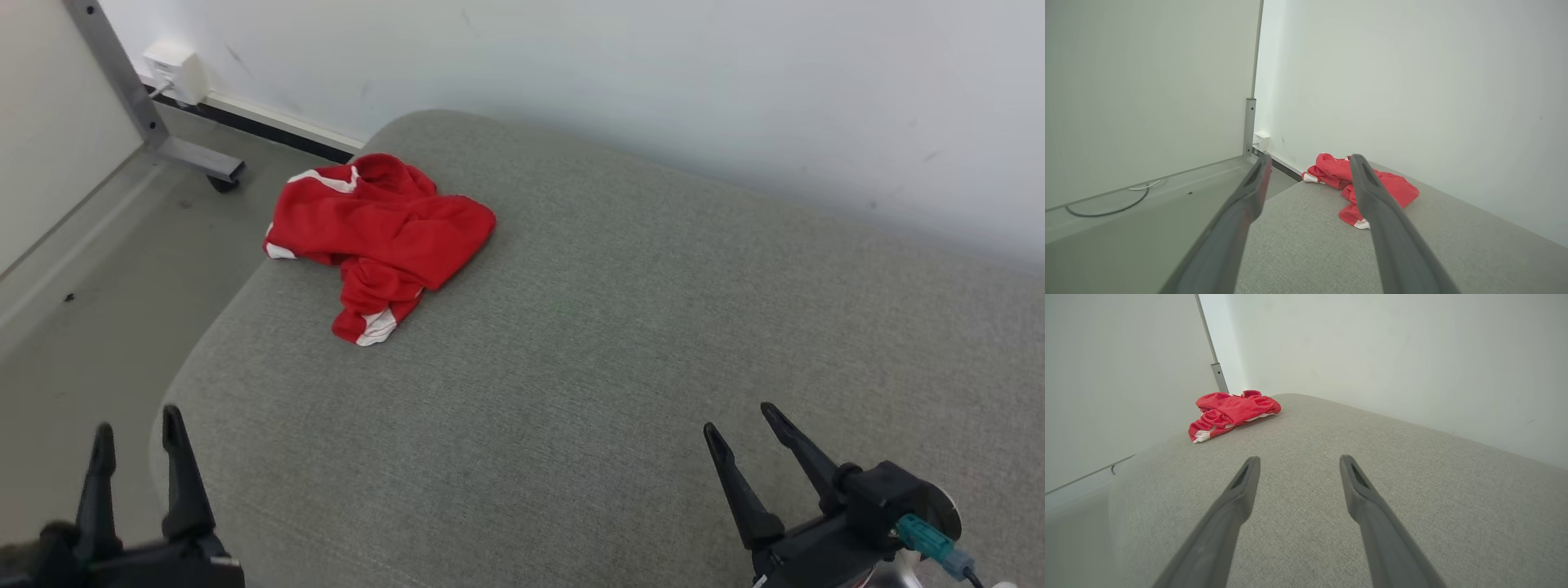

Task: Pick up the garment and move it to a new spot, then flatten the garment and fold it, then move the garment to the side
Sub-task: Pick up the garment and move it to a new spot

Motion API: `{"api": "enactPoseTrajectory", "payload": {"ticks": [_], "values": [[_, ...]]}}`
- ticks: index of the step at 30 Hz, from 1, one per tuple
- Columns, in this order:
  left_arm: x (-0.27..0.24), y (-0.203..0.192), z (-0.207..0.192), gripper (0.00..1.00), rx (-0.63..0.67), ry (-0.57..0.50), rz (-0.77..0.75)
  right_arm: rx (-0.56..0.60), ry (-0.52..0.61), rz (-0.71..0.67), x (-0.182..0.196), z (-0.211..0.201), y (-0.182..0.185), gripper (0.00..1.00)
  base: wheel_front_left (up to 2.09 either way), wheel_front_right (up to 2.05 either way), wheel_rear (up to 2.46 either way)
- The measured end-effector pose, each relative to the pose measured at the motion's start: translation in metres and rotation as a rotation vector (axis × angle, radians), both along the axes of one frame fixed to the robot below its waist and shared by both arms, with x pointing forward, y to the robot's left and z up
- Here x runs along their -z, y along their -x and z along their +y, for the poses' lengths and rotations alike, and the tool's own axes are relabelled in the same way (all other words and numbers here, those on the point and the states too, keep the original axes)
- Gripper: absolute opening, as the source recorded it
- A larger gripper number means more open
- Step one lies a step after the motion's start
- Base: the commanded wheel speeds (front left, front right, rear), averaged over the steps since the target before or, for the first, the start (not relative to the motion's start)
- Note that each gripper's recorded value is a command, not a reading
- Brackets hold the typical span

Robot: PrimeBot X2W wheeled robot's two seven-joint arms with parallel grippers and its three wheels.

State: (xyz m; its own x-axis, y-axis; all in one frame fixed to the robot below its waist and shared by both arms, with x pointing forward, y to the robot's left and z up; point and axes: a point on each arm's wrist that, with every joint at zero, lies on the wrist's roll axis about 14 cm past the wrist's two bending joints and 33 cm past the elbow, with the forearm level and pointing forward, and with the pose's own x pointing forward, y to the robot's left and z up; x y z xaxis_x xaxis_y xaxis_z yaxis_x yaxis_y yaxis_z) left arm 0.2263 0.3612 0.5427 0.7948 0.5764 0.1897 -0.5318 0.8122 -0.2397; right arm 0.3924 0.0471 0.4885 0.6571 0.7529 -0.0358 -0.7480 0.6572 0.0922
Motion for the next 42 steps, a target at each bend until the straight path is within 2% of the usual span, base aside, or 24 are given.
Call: {"api": "enactPoseTrajectory", "payload": {"ticks": [3,7,9,10,12,14,17,20,22,24,27,33,40,42], "values": [[-0.009,-0.030,0.016,1.00,0.021,0.021,-0.009,-0.003,-0.002,-0.023,-0.007,-0.001,-0.007,1.00,0.00,0.00,0.00],[-0.010,-0.071,0.047,1.00,0.039,0.185,0.038,0.006,0.000,-0.044,-0.012,-0.008,-0.018,1.00,0.00,0.00,0.00],[-0.011,-0.092,0.059,1.00,0.065,0.229,0.104,0.016,-0.001,-0.047,-0.013,-0.013,-0.021,1.00,0.00,0.00,0.00],[-0.008,-0.103,0.064,1.00,0.076,0.310,0.106,0.022,-0.004,-0.048,-0.013,-0.016,-0.023,1.00,0.00,0.00,0.00],[-0.012,-0.129,0.064,1.00,0.120,0.388,0.111,0.044,-0.010,-0.047,-0.012,-0.023,-0.029,1.00,0.00,0.00,0.00],[-0.006,-0.150,0.067,1.00,0.147,0.418,0.209,0.074,-0.012,-0.037,-0.006,-0.033,-0.036,1.00,0.00,0.00,0.00],[0.008,-0.182,0.066,1.00,0.182,0.563,0.258,0.118,-0.025,-0.030,0.000,-0.046,-0.046,1.00,0.00,0.00,0.00],[0.012,-0.215,0.065,1.00,0.197,0.606,0.311,0.159,-0.023,-0.010,0.014,-0.059,-0.054,1.00,0.00,0.00,0.00],[0.021,-0.235,0.059,1.00,0.211,0.705,0.300,0.187,-0.022,0.006,0.024,-0.068,-0.057,1.00,0.00,0.00,0.00],[0.041,-0.253,0.047,1.00,0.223,0.759,0.371,0.216,-0.020,0.027,0.035,-0.077,-0.059,1.00,0.00,0.00,0.00],[0.075,-0.265,0.037,1.00,0.197,0.826,0.482,0.263,-0.006,0.061,0.052,-0.093,-0.061,1.00,0.00,0.00,0.00],[0.136,-0.288,0.009,1.00,0.180,0.937,0.591,0.356,0.027,0.121,0.080,-0.124,-0.060,1.00,0.00,0.00,0.00],[0.169,-0.296,-0.004,1.00,0.168,0.968,0.652,0.409,0.055,0.147,0.092,-0.144,-0.057,1.00,0.00,0.00,0.00],[0.172,-0.296,-0.005,0.00,0.176,0.973,0.656,0.420,0.059,0.147,0.093,-0.148,-0.057,1.00,0.00,0.00,0.00]]}}
